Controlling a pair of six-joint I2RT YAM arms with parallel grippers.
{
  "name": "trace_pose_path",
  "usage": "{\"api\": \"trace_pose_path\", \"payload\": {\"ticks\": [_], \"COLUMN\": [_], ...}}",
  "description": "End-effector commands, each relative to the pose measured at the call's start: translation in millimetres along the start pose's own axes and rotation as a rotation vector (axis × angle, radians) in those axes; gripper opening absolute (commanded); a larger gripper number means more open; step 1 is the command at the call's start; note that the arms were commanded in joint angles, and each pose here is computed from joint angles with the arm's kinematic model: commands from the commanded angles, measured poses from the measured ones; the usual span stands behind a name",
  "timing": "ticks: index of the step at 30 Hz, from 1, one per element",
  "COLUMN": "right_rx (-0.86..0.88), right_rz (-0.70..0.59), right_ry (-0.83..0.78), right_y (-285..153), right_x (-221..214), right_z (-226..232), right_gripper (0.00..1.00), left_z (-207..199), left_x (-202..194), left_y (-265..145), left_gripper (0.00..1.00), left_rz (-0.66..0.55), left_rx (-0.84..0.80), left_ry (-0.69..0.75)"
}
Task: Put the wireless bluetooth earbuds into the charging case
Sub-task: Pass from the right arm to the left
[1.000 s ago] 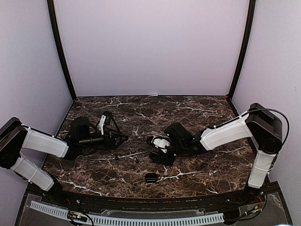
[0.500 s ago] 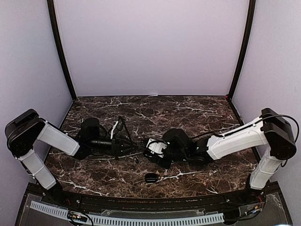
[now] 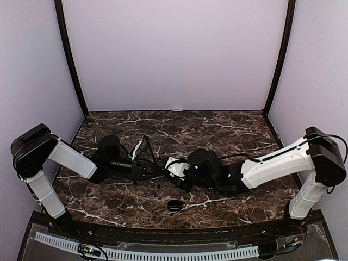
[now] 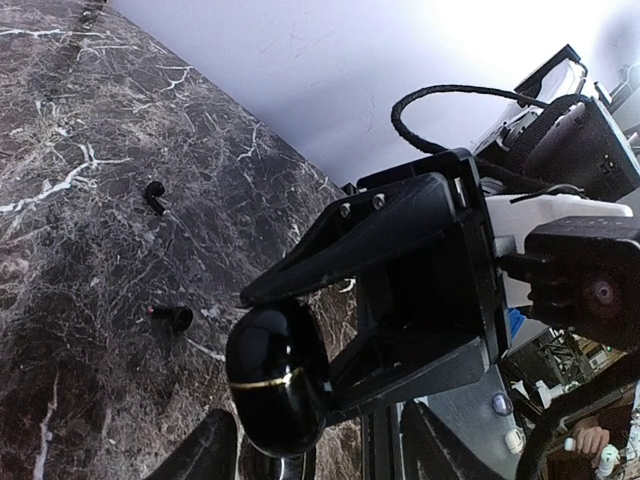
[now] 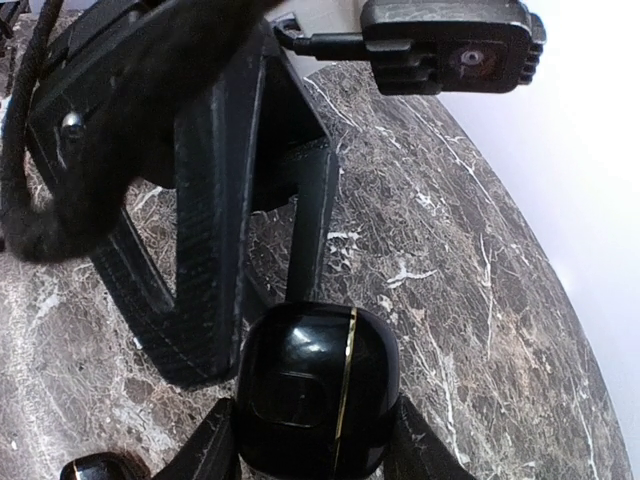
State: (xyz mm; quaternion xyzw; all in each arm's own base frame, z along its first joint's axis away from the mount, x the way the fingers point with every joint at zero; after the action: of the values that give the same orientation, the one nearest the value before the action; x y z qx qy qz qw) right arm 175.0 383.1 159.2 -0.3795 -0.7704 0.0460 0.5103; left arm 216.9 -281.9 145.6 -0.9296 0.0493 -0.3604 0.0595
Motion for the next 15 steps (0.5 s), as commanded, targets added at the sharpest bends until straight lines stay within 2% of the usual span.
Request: {"api": "trace_pose_path", "payload": {"ticks": [1,3,8,15], "right_rx": [-0.06,-0.063,-0.059,-0.057], "right_rz": [-0.062,-0.058,-0.058,-0.063], "right_ry": [-0.011,-0.014,-0.022,-0.038], "right_y": [-4.2,-2.9,-3.8,-6.6], "right_x": [15.7,14.9,14.2,15.9], "right_z": [-6.0,-5.9,-4.2,-0.2], "right_gripper": [0.44,0.44,0.48,0.49], "left_z": [-6.3,-6.3,-5.5,-4.8], "left_x": [6.2,5.8,5.7,5.5], "left_y": [4.8,5.5,5.7,6.0], "left_gripper": [0.59,0.53,0.43,0.47], "left_rz": [0.006,0.01,0.011,0.01], "left_rx": [-0.045,-0.049,-0.043,-0.043], "left_ry": [0.03,0.03,0.034,0.032]}}
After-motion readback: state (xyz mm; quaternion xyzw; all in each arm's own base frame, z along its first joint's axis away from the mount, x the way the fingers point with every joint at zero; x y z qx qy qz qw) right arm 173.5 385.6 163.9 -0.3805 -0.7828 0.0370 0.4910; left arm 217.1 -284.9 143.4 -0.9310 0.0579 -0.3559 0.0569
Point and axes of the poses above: each gripper's point midway between its finger pads, its own y axis out along the fingers, its own z axis along the line the jaws close on, x = y × z, the point moved 6 cm from there along -y, back along the fingers, and after that the axes turned 5 degrees about -y, right-handed, at the moved point
